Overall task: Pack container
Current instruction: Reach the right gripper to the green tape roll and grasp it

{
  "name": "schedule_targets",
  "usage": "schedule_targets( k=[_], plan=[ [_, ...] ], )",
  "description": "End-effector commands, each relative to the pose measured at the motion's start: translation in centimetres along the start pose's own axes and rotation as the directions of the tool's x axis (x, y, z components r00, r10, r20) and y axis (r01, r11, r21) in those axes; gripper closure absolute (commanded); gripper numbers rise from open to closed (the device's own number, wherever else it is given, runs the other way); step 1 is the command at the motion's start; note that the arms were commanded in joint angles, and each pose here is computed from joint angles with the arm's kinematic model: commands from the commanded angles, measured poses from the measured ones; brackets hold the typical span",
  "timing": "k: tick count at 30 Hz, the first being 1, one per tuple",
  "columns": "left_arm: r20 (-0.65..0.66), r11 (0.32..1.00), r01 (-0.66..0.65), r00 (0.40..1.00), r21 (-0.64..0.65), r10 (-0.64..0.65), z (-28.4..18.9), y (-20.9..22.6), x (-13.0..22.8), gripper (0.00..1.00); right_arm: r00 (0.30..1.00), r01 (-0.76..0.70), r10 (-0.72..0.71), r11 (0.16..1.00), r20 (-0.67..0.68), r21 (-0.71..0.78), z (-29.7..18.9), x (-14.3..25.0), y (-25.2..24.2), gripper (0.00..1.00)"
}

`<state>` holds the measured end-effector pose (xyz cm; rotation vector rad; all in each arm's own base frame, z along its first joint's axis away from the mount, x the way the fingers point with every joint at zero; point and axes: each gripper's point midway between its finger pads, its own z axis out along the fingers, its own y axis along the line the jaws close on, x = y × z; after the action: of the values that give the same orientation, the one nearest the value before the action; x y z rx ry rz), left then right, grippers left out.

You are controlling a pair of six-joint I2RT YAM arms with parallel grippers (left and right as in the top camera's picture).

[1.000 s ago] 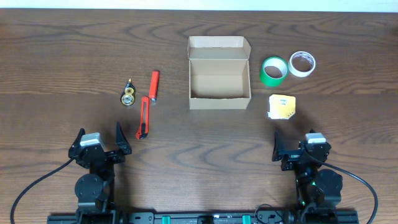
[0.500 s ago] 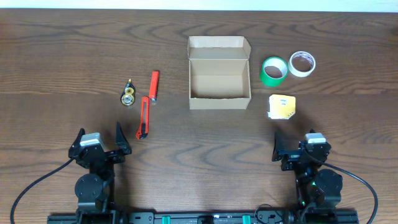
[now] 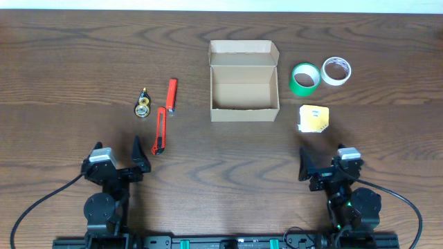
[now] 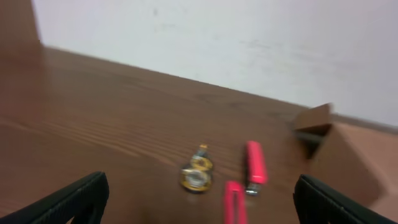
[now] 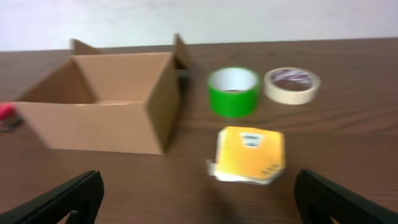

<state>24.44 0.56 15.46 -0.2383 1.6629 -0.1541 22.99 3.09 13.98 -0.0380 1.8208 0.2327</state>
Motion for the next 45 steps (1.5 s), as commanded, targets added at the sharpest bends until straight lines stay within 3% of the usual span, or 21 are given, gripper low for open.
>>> schedule_targets(
  k=[1, 8, 12, 15, 18, 22, 27, 29, 30, 37, 45],
  plan=[
    [-0.102, 0.975, 0.206, 0.975, 0.085, -0.197, -0.3, -1.7, 1.7, 0.04, 0.994, -0.104, 0.100, 0.987, -0.037, -0.125, -0.3, 0.0, 2.2, 0.01],
    [-0.190, 0.982, 0.184, 0.966, 0.036, -0.174, -2.3, -2.1, -0.9, 0.04, 0.987, -0.122, 0.108, 0.985, -0.120, -0.119, -0.4, -3.4, 2.7, 0.01],
    [-0.196, 0.993, 0.097, 0.975, -0.064, -0.107, -2.5, -1.2, -4.6, 0.04, 0.955, -0.111, 0.080, 0.989, -0.285, -0.093, 1.2, -5.4, 2.6, 0.01],
    [-0.279, 0.995, 0.004, 0.960, -0.104, -0.033, -2.0, -1.1, -6.7, 0.04, 0.903, -0.101, 0.057, 0.991, -0.426, -0.082, 2.9, -7.4, 2.5, 0.01],
    [-0.393, 0.990, -0.089, 0.919, -0.107, 0.040, -0.5, -1.5, -8.0, 0.05, 0.842, -0.117, 0.064, 0.991, -0.536, -0.066, 4.9, -9.9, 2.4, 0.01],
    [-0.547, 0.984, -0.130, 0.836, -0.123, 0.042, 2.2, -1.9, -9.1, 0.05, 0.770, -0.203, 0.094, 0.974, -0.631, -0.103, 7.8, -13.1, 3.6, 0.01],
    [-0.698, 0.976, -0.167, 0.716, -0.143, 0.020, 5.4, -2.0, -8.9, 0.05, 0.771, -0.327, 0.108, 0.913, -0.628, -0.244, 11.4, -15.7, 6.2, 0.04],
    [-0.739, 0.973, -0.181, 0.673, -0.146, 0.014, 6.1, -1.9, -8.4, 0.05, 0.730, -0.364, 0.186, 0.920, -0.658, -0.143, 12.5, -15.4, 5.5, 0.15],
    [-0.758, 0.971, -0.187, 0.652, -0.147, 0.010, 6.5, -1.8, -8.0, 0.05, 0.709, -0.360, 0.213, 0.929, -0.673, -0.085, 13.0, -15.0, 5.0, 0.16],
    [-0.826, 0.962, -0.264, 0.556, -0.068, 0.094, 7.4, -1.3, -5.8, 0.05, 0.645, -0.187, 0.140, 0.982, -0.751, 0.023, 15.9, -13.1, 6.1, 0.12],
    [-0.833, 0.954, -0.299, 0.534, -0.027, 0.144, 7.2, -1.2, -5.7, 0.05, 0.547, -0.081, 0.109, 0.994, -0.830, 0.077, 20.3, -9.4, 6.8, 0.14]
  ],
)
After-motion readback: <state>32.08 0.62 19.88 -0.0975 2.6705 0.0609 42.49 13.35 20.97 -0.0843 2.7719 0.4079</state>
